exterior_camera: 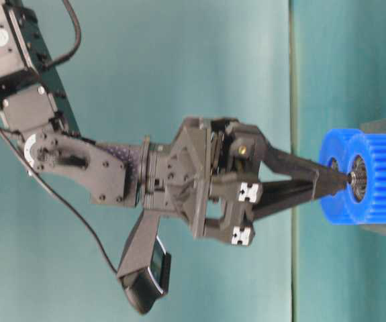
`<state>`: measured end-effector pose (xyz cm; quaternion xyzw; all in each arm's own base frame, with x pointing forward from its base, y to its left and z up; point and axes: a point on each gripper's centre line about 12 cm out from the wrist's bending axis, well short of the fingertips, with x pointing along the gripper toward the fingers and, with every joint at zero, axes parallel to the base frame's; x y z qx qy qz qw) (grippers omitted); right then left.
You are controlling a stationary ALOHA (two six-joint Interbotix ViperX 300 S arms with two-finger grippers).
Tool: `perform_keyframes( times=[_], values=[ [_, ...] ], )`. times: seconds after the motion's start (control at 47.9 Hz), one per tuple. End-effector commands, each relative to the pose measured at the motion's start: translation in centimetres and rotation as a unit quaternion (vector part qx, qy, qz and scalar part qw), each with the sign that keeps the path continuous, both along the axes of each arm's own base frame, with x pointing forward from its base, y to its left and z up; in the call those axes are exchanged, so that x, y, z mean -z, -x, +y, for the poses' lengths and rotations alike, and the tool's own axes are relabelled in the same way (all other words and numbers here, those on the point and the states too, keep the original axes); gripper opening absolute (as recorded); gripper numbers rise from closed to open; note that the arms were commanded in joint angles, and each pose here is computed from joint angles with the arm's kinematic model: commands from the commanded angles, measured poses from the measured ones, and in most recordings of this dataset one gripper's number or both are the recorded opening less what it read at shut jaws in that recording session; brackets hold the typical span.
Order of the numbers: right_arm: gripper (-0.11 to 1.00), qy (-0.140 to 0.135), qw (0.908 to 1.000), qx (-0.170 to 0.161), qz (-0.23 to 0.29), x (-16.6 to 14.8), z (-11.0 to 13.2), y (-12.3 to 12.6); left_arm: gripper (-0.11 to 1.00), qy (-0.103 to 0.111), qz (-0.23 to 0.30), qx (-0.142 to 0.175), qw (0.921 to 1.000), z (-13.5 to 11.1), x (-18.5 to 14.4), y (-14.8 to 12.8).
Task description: Fit the small gear onto the shaft.
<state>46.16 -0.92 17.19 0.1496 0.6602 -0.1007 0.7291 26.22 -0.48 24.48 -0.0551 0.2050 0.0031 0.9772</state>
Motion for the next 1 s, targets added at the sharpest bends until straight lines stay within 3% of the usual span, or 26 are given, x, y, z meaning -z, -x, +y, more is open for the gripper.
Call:
perform_keyframes(
  times=[0.0,0.083,0.188,0.48,0.647,0.834,0.98],
  values=[
    [-0.01,-0.009,0.9992,-0.035,0.017,-0.5,3.3,1.5,0.00,0.000,-0.012,0.001,0.9999,0.0,-0.6,-0.1],
    [-0.01,-0.017,0.9979,-0.056,0.028,-0.9,5.6,2.6,0.00,0.000,-0.012,0.001,0.9999,0.0,-0.6,-0.1],
    [-0.01,-0.025,0.9975,-0.065,0.004,-2.6,7.0,2.8,0.00,0.000,-0.012,0.001,0.9999,0.0,-0.6,-0.1],
    [-0.01,-0.008,0.9987,-0.038,-0.034,-3.5,3.9,1.3,0.00,0.000,-0.015,0.001,0.9999,0.0,-0.8,-0.1],
    [-0.01,-0.007,0.9978,-0.029,-0.059,-3.1,3.3,0.2,0.00,0.000,-0.015,0.001,0.9999,0.0,-0.8,-0.1],
    [-0.01,-0.012,0.9989,-0.029,-0.035,-1.1,3.4,0.3,0.00,0.000,-0.015,0.001,0.9999,0.0,-0.7,-0.1],
    [-0.01,-0.010,0.9988,-0.028,-0.040,-1.6,3.3,0.3,0.00,0.000,-0.015,0.001,0.9999,0.0,-0.7,-0.1]
  ],
)
